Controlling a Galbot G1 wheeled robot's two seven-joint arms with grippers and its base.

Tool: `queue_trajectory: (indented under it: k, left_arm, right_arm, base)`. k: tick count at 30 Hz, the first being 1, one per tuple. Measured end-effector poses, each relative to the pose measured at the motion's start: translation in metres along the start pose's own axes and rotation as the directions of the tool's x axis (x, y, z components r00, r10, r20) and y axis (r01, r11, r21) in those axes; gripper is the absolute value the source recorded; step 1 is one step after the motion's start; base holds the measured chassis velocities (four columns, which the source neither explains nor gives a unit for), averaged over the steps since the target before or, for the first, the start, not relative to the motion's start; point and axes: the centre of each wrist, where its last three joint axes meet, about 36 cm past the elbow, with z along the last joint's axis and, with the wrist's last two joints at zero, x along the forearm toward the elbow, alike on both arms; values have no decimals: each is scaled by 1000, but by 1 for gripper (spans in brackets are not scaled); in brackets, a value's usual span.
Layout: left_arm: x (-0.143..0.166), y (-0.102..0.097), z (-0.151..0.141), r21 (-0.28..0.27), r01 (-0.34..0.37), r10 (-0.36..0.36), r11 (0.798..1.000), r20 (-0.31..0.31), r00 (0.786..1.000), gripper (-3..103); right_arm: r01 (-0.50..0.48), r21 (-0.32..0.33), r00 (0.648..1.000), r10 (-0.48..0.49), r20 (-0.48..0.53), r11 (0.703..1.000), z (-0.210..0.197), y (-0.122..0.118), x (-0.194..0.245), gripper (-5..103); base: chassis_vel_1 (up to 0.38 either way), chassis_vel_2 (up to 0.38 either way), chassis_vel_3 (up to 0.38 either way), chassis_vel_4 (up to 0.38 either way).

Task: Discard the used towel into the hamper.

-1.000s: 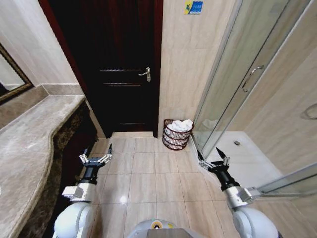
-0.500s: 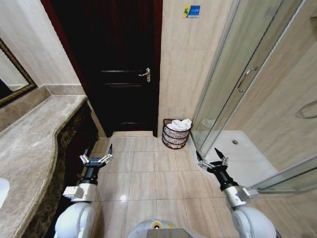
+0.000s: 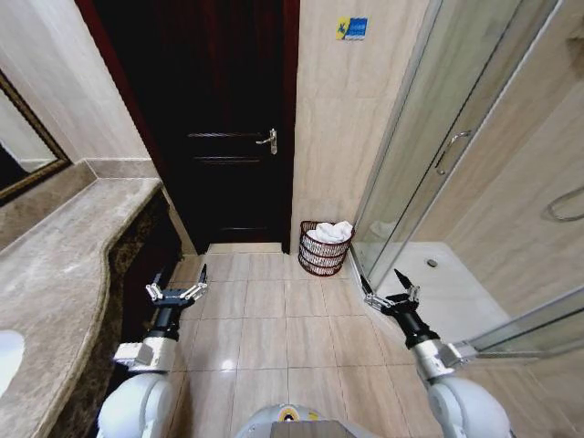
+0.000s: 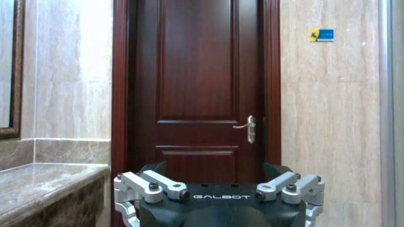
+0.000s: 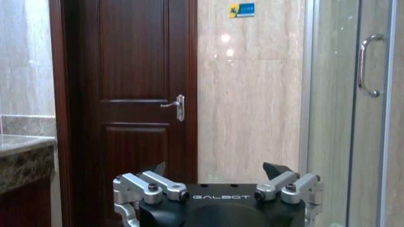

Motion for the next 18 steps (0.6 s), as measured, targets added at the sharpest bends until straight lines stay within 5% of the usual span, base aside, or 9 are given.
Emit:
queue_trajectory:
  k: [7, 12, 18]
  left_arm:
    - [-10, 2, -6, 3, -16, 16, 1000, 18, 1000, 100]
    - [-10, -10, -17, 59, 60, -59, 996, -10, 998, 100]
    - [-8, -5, -12, 17, 54, -54, 998, -5, 999, 100]
  right_arm:
    - [-7, -1, 1000, 7, 19, 1000, -6, 0, -2, 100]
    - [-60, -32, 997, 61, 38, 998, -18, 12, -14, 100]
    - [-97, -67, 995, 99, 21, 993, -39, 24, -20, 100]
  base:
    - [0, 0, 0, 0]
    - [0, 0, 0, 0]
    - [0, 0, 0, 0]
